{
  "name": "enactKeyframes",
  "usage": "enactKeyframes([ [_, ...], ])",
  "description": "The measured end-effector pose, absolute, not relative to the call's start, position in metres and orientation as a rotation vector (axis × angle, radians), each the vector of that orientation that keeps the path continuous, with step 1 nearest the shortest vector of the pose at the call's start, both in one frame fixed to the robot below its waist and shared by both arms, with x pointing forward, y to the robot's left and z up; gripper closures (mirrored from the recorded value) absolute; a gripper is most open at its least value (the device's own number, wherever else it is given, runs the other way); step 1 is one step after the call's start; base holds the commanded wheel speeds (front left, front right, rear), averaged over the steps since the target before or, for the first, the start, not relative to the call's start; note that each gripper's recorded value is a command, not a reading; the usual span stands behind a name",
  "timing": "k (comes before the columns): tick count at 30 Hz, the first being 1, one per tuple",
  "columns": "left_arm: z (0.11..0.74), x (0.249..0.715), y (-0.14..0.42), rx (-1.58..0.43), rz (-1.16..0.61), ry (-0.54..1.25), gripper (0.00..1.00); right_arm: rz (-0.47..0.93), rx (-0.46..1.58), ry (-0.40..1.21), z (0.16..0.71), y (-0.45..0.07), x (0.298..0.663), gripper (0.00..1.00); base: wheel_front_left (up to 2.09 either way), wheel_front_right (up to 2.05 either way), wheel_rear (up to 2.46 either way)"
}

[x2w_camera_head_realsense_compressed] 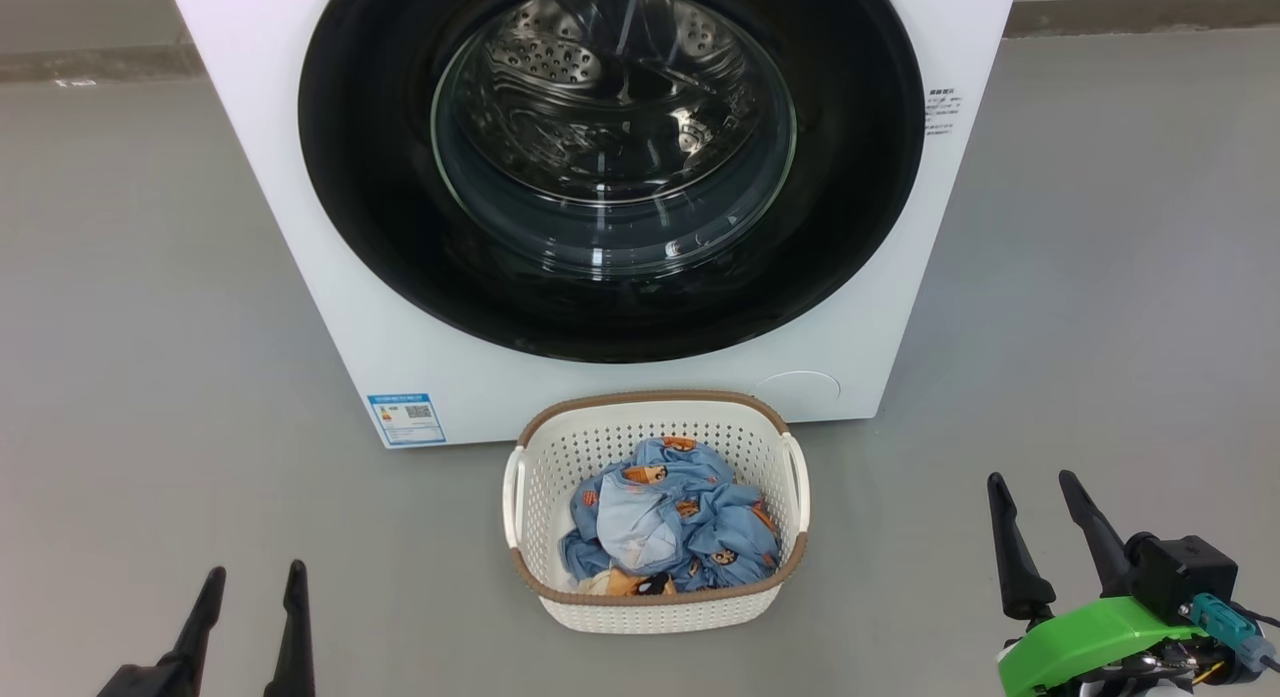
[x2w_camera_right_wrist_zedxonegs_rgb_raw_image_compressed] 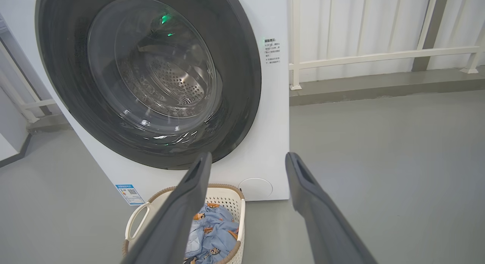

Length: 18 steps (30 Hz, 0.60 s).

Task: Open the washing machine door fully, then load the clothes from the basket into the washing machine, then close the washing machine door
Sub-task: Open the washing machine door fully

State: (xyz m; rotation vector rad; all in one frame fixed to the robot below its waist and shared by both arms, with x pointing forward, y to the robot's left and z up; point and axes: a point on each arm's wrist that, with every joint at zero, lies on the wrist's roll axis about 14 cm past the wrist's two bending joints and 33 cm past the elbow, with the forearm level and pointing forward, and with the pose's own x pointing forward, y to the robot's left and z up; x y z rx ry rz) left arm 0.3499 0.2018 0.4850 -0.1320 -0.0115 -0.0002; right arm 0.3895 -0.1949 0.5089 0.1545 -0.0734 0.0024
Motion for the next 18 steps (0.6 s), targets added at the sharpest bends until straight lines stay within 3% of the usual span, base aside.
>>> enactKeyframes([
  [18, 0.4854, 0.3497, 0.2043, -0.125, 0.011, -0.013, 0.0, 0.003, 0.156, -0.074, 0.509, -0.1945, 0.3897, 0.0, 0.0, 0.0, 0.0],
])
